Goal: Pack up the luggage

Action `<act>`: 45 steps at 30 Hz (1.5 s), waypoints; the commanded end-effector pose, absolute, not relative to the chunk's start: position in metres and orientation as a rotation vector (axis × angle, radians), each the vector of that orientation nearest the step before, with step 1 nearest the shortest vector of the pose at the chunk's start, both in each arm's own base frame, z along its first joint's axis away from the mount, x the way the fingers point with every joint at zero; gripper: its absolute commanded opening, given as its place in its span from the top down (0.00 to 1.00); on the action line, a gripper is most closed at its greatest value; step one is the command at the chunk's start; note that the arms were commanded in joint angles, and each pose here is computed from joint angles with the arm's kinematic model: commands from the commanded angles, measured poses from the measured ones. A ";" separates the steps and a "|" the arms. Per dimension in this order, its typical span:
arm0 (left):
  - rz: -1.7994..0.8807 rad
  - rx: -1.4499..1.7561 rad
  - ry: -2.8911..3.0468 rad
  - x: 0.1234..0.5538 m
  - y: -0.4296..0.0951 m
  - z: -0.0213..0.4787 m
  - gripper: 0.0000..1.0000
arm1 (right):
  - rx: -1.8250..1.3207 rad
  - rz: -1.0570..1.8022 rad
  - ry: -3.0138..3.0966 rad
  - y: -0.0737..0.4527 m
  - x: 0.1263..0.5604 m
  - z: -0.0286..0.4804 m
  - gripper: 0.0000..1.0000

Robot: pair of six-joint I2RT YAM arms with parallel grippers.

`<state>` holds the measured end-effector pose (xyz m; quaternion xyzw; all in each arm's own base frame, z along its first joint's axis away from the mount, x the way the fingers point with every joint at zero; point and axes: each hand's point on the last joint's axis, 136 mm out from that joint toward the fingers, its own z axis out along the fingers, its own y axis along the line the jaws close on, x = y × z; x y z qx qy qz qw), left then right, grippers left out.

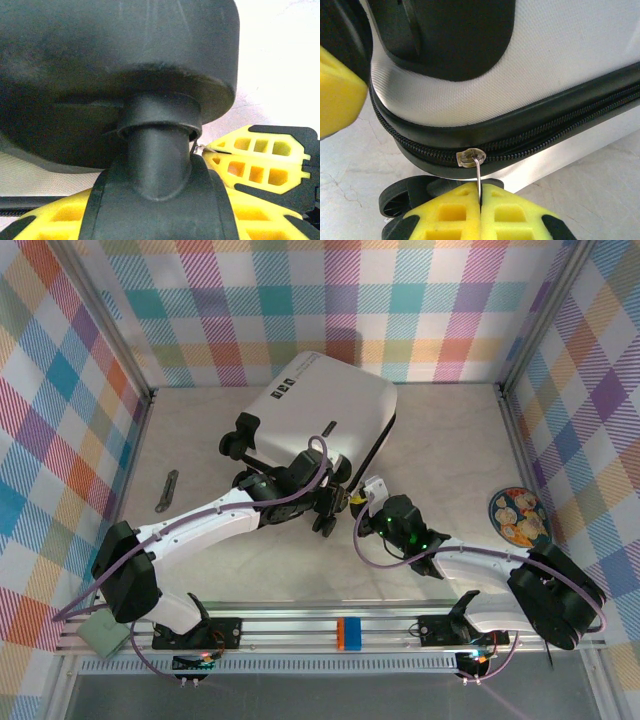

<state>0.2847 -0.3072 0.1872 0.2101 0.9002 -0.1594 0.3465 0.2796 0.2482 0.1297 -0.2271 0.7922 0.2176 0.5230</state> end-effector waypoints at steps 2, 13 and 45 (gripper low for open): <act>-0.452 0.584 2.287 0.272 -0.311 0.202 0.89 | -0.492 0.503 1.844 0.243 0.299 0.150 1.00; -0.486 0.582 2.240 0.259 -0.297 0.207 0.95 | -0.318 0.423 1.927 0.201 0.336 0.141 1.00; -0.112 0.157 2.248 0.278 -0.148 0.194 0.90 | 0.065 0.458 2.033 0.090 0.400 0.163 1.00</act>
